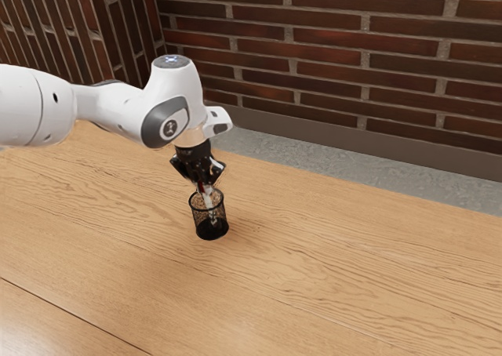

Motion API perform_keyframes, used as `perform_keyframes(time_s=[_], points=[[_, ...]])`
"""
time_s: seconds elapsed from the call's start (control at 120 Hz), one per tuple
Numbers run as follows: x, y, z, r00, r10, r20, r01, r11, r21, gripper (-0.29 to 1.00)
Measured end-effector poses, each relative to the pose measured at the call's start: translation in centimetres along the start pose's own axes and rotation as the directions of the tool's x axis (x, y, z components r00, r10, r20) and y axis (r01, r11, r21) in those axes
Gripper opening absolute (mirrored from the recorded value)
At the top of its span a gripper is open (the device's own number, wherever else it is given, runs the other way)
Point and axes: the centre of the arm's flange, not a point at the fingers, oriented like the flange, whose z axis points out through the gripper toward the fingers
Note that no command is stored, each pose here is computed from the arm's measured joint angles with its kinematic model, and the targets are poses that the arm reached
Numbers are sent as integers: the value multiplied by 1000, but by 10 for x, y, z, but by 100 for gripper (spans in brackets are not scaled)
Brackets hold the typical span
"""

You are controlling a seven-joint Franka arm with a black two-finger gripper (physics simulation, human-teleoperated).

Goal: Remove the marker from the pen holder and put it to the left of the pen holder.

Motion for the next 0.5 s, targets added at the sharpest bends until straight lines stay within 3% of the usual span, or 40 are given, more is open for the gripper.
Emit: perform_keyframes(time_s=[0.242,0.325,0.5], points=[[-13,-61,-120,993,-58,-103,65,996,66,-8],[-13,-91,-113,994,-103,-36,107,988,109,-7],[29,-168,-30,947,-233,222,192,963,190,-6]])
